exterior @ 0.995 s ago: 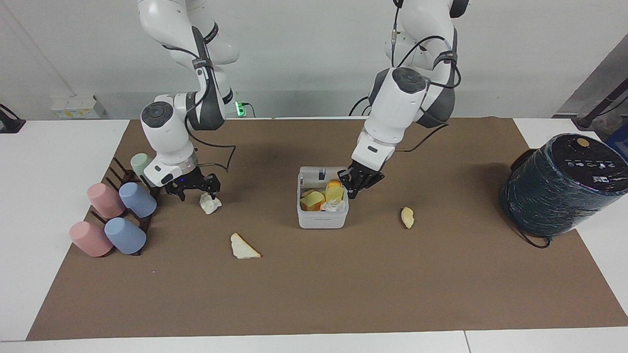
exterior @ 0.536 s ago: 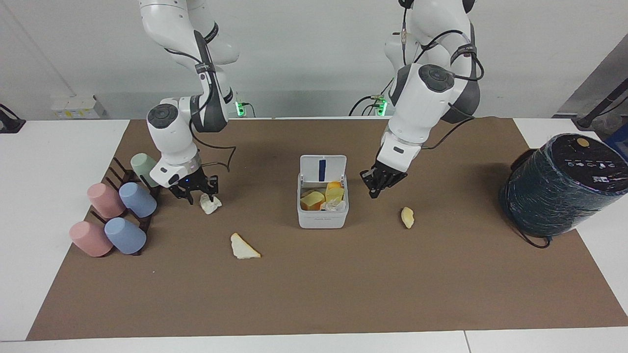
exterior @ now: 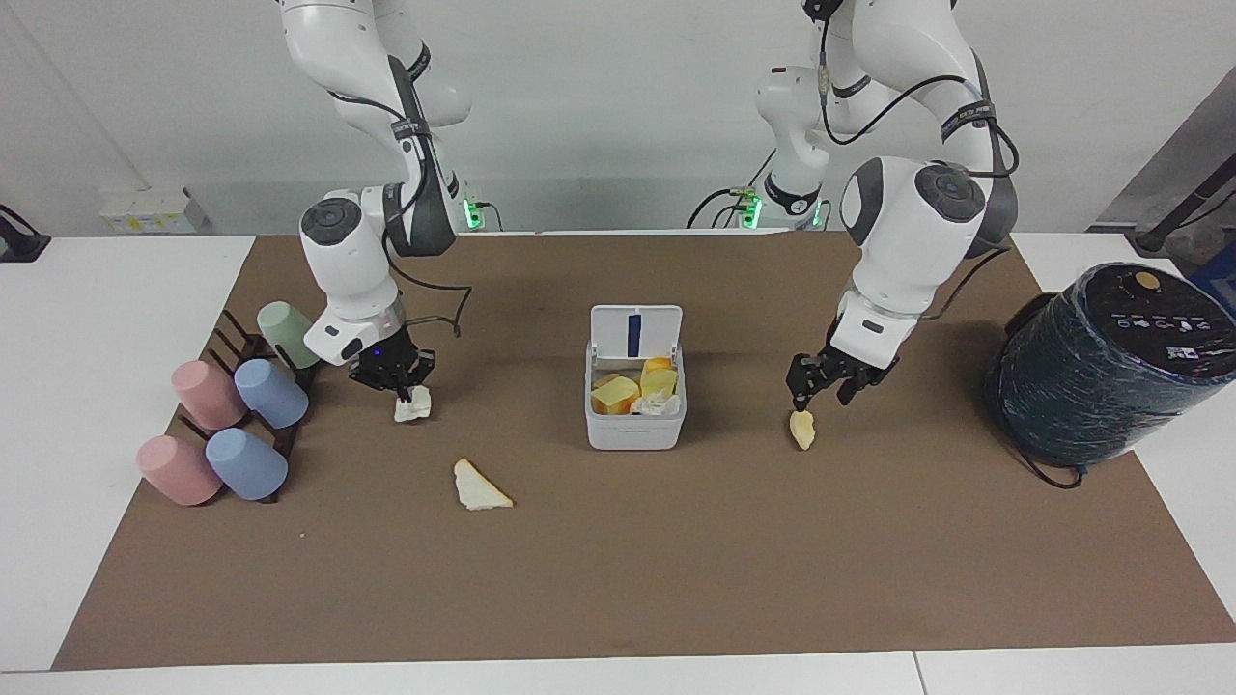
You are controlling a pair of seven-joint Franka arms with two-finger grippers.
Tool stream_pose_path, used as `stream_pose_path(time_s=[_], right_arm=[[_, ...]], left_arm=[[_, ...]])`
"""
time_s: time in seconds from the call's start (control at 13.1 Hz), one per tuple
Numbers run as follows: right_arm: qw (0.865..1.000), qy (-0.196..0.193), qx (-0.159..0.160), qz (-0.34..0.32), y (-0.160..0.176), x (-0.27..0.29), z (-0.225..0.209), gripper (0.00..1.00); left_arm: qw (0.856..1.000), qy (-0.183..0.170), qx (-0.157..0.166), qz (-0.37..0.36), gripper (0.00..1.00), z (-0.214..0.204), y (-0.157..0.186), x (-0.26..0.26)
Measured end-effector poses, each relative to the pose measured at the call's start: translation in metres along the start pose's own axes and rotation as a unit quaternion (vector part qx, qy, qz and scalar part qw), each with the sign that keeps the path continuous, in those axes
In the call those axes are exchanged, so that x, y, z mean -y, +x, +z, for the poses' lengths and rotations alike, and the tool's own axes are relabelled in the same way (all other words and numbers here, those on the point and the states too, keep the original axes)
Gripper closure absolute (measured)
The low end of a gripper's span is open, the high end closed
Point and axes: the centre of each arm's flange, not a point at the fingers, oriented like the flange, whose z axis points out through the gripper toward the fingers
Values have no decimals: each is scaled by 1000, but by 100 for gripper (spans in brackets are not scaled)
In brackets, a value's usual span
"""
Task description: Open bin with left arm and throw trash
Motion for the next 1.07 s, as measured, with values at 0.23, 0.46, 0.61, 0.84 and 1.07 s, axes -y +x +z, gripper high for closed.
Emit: stream_pose_path(time_s=[0.23, 0.46, 0.61, 0.84, 1.07], right_arm=[[999, 8, -16, 46, 31, 52, -62, 98], [992, 50, -37, 113, 38, 126, -97, 98], [985, 76, -45, 146, 38, 166, -105, 98], [973, 102, -52, 198, 47, 222, -104, 98], [966, 117, -50, 226, 43, 268, -84, 98]], left_arm=[[1000, 1, -17, 17, 0, 27, -9, 24], [999, -1, -37, 22, 5, 53, -18, 35], [999, -1, -44, 22, 12, 72, -22, 38], [999, 2, -48, 23, 19, 103, -23, 38], [999, 5, -44, 25, 24, 124, -25, 37]])
